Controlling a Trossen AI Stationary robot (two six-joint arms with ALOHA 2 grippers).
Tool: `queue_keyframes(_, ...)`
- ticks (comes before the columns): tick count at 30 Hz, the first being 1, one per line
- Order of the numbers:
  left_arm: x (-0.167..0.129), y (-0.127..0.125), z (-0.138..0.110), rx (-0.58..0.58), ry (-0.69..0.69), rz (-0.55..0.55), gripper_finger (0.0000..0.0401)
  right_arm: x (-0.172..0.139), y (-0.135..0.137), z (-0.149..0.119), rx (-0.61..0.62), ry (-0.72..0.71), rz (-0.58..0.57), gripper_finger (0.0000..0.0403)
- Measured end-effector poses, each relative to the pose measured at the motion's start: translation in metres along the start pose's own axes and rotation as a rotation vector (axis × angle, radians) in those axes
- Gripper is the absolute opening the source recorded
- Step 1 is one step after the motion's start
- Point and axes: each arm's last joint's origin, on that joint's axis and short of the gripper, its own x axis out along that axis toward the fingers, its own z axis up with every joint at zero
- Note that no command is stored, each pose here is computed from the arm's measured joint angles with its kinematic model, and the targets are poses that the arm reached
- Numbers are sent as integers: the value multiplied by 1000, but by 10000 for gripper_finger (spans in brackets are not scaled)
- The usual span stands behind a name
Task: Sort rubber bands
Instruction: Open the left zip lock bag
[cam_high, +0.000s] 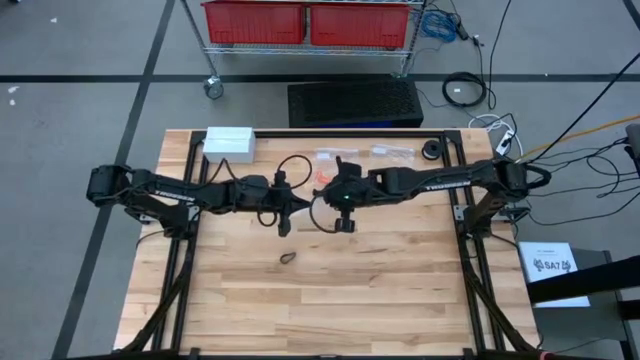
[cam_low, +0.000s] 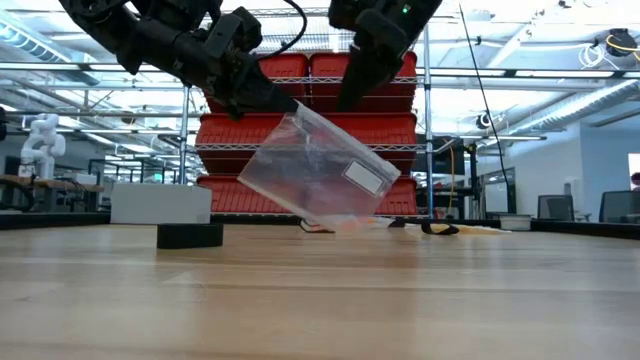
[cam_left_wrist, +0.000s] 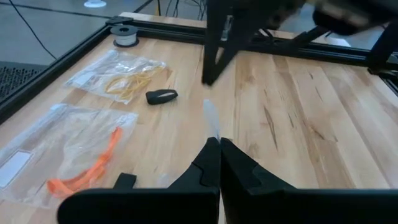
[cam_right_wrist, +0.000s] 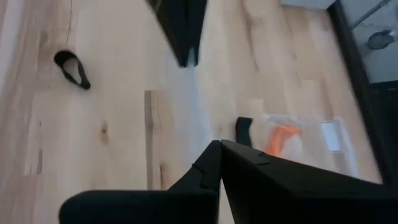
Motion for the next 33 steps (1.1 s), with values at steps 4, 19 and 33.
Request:
queue_keyframes(4, 0, 0, 0, 0, 0, 0, 0, 7, 2, -2, -8, 24, 10, 0)
queue_keyframes(19, 0, 0, 0, -3, 0, 1, 0, 27, 10, 0, -42, 2, 76, 0)
queue_keyframes(33, 0, 0, 1, -25, -7, 1, 0, 59, 16, -30, 68, 39, 157, 0)
